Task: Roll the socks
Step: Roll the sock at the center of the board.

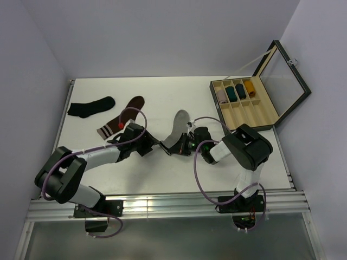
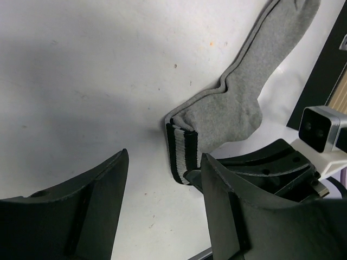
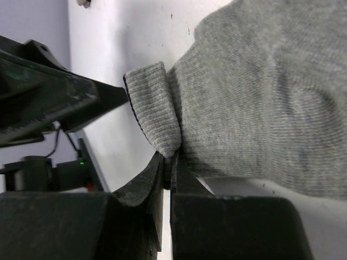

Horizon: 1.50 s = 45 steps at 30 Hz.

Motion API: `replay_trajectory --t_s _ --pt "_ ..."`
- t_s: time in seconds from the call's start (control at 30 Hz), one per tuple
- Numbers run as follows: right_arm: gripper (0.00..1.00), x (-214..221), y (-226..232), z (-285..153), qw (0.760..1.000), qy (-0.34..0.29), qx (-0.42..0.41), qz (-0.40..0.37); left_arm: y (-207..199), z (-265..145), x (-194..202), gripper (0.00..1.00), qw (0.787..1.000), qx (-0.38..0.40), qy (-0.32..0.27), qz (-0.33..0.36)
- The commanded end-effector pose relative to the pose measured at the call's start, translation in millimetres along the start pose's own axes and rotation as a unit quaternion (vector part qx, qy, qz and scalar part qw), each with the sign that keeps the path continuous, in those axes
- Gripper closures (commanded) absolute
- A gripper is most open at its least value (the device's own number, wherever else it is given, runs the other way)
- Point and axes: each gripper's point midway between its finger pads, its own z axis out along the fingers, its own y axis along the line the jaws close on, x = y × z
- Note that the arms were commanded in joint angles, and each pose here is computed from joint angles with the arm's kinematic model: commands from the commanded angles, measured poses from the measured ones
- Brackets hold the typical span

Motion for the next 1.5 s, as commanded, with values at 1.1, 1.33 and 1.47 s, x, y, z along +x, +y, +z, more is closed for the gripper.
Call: replay_trajectory --t_s 1.1,1.33,1.47 --pt "0.66 -14 17 -22 0.998 0.002 0.021 -0.061 12 44 29 0.85 0.988 -0.11 0.037 0.102" --pt "0.56 -53 42 -42 0.951 -0.097 0.138 -0.26 10 41 29 0.87 0.983 -0.128 0.049 0.126" --pt "0.54 -46 47 -34 0.924 -0.097 0.154 -0.337 7 39 27 0.87 0.981 -0.133 0.051 0.13"
